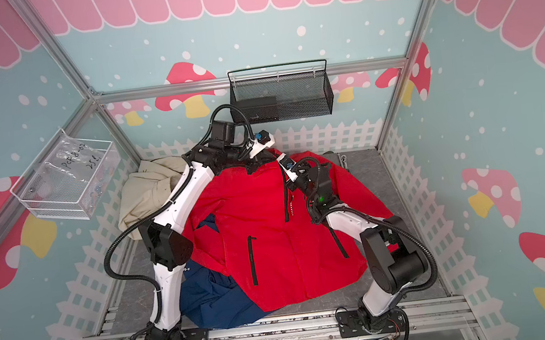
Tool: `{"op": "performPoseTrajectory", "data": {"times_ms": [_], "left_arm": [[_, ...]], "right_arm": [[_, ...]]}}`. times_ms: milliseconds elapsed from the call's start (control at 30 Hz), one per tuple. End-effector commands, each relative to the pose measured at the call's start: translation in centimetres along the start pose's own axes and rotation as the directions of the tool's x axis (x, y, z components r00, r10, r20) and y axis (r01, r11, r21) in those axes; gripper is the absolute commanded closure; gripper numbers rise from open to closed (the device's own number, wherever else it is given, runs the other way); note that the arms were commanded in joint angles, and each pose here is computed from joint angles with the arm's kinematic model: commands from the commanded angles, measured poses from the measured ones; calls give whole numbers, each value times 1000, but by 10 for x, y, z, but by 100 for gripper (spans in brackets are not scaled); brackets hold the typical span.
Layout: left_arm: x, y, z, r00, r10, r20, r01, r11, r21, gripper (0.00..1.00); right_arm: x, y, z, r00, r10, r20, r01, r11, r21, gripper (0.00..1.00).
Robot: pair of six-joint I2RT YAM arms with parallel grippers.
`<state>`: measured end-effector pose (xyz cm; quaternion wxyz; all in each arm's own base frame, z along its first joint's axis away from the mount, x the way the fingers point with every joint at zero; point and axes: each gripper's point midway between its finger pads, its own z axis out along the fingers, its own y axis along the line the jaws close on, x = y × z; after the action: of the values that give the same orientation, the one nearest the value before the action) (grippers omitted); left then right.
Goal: Unzip the jacket
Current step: Unzip the zipper on the jacket.
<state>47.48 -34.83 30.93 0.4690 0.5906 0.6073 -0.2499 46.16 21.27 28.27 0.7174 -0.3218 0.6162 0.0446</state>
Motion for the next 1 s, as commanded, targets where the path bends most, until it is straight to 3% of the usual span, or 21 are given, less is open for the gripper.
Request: {"op": "performPoseTrajectory", "data": {"times_ms": [0, 267, 500, 733, 967], "left_arm": [[-61, 27, -41, 982, 134, 134, -116, 983, -140, 100], [-52, 44, -57, 985, 127, 113, -105, 977, -186, 100], [-51, 51, -57, 987, 110, 117, -83, 974, -210, 100], [-66, 83, -65, 980, 10, 201, 57, 944, -326, 100], [-80, 89, -73, 966, 18, 258, 76, 934, -348, 100]], "right_arm": [[73, 23, -11, 967, 44, -253, -59, 997, -54, 100], [90, 20, -19, 937, 56, -345, -69, 997, -26, 100], [84, 25, -28, 940, 64, -336, -84, 996, -44, 100], [90, 42, -34, 927, -21, -376, -38, 988, -150, 100], [108, 49, -43, 879, 2, -477, -77, 988, -137, 100]]}}
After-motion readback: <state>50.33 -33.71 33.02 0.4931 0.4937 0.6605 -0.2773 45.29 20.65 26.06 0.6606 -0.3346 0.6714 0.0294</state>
